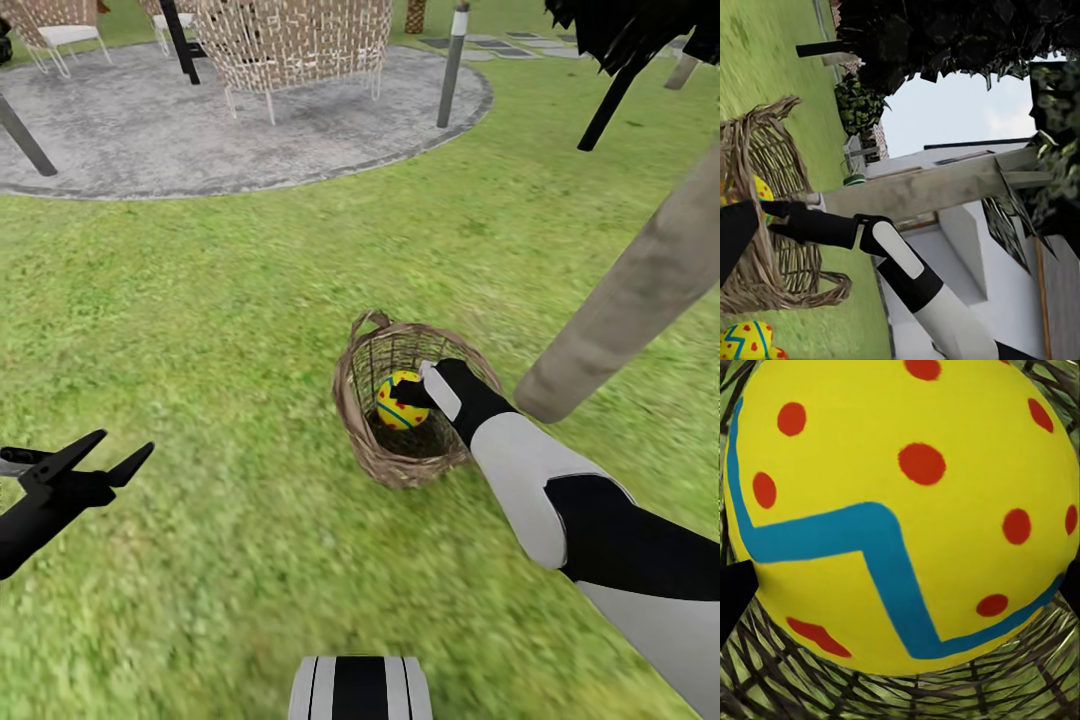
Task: Take the three Easter eggs out of the wicker basket on the lawn in the garden, then place them on the lawn next to a single tree (choose any tree) so that all three eggs are next to the same tree and none are left in the basket.
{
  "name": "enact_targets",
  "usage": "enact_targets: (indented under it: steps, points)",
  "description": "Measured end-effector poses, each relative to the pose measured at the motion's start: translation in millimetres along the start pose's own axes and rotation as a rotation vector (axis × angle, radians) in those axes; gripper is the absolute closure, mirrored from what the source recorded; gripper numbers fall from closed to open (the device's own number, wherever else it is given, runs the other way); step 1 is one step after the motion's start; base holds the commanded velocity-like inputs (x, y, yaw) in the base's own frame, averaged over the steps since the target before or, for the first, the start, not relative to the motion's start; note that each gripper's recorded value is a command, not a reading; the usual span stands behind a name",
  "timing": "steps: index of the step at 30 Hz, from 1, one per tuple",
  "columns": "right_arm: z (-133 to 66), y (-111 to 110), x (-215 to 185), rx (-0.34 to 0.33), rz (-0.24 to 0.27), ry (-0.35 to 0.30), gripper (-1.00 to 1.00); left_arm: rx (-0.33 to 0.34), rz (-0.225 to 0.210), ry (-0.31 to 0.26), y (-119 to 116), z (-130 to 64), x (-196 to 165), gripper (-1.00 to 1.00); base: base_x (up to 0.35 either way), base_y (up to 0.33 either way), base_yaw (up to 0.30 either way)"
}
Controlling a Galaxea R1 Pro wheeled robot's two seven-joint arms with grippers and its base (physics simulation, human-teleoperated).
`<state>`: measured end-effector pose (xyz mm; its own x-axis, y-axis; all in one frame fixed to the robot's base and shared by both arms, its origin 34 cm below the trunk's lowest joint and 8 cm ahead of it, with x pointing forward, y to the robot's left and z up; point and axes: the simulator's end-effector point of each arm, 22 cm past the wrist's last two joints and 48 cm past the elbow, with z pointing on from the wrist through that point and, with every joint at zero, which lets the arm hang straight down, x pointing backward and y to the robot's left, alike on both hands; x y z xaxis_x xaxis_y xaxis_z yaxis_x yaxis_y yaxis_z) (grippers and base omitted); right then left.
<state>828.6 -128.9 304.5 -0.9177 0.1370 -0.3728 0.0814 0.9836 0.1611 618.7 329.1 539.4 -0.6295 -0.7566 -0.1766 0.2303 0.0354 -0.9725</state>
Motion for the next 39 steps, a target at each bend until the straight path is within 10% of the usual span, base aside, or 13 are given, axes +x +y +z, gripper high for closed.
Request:
enact_targets:
  steps: [39]
  points:
    - [-102.0, -2.8, -65.9, -0.012, -0.006, -0.153, 1.0, 0.119, 0.104, -0.004, -88.6, 5.4, -6.1, -1.0, -0.036, 0.0, 0.0]
